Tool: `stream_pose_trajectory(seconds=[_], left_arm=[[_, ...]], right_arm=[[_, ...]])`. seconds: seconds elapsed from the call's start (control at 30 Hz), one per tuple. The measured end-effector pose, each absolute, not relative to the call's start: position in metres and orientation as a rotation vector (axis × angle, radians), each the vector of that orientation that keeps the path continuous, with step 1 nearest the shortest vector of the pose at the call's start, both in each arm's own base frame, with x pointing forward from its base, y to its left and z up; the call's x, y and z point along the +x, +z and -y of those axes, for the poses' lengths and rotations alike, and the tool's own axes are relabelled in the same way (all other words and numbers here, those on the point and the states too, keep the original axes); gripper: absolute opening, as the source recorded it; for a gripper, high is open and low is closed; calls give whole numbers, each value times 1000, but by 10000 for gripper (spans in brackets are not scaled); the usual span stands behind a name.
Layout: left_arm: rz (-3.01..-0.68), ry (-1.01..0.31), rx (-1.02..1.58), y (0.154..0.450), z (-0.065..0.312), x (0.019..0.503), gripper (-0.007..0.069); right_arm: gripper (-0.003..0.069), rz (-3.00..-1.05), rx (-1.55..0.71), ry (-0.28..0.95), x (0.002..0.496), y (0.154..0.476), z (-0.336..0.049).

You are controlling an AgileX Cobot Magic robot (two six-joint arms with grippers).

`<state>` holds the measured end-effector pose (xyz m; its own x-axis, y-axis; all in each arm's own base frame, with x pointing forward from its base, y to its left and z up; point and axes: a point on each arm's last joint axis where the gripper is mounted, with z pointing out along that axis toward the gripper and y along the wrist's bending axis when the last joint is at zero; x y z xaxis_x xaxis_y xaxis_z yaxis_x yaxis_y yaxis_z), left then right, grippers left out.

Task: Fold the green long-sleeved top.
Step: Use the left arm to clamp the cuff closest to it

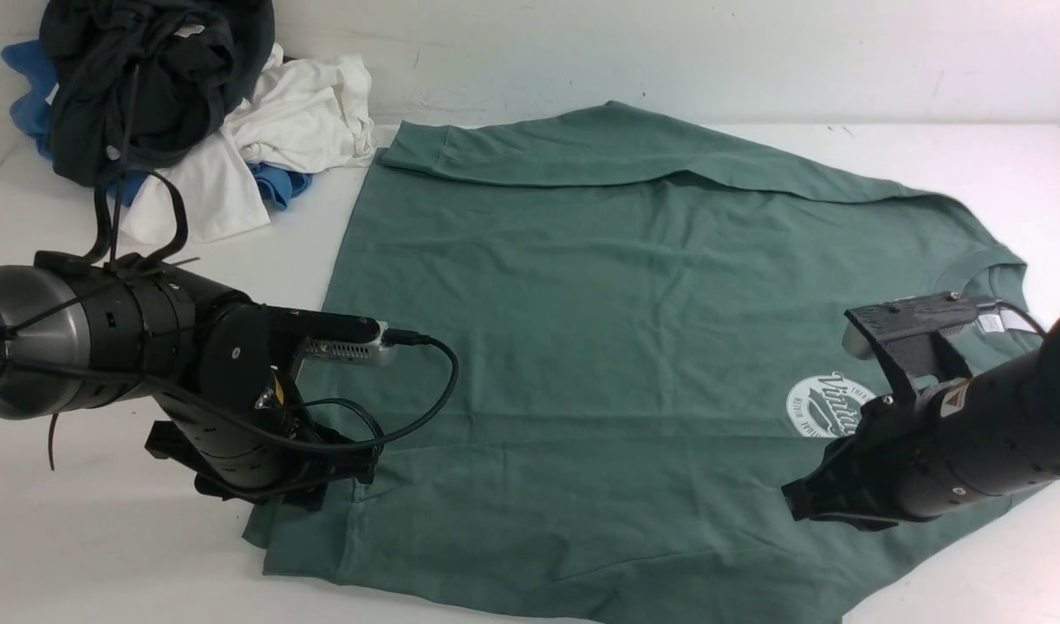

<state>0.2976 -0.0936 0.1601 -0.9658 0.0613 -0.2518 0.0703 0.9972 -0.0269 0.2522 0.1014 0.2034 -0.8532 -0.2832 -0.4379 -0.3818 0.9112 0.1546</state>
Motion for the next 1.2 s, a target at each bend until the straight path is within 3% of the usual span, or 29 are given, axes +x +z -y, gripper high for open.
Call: stream_pose_trajectory(seconds=[0.1,0.23,0.43,0.67,0.9,1.07,1.2], left_arm=[[-2886,-52,98,160,94,298,209],[-2884,-48,134,160,94,298,41],[-2900,-65,205,171,95,295,-8],[-2809,-123,222,215,97,295,-7],[-2813,-123,219,214,98,298,4],[-2865,-108,218,199,99,301,100],[-2931,-86,222,178,101,305,256]], right_arm=[[-10,-2659,-483,331,252,203,-101],[-10,-2659,-483,331,252,203,-101],[-10,-2664,-493,330,252,203,-101],[-10,-2658,-528,316,252,203,-101],[-10,-2657,-532,315,252,203,-101],[-10,-2660,-530,319,251,203,-101],[-10,-2660,-526,323,251,203,-101]])
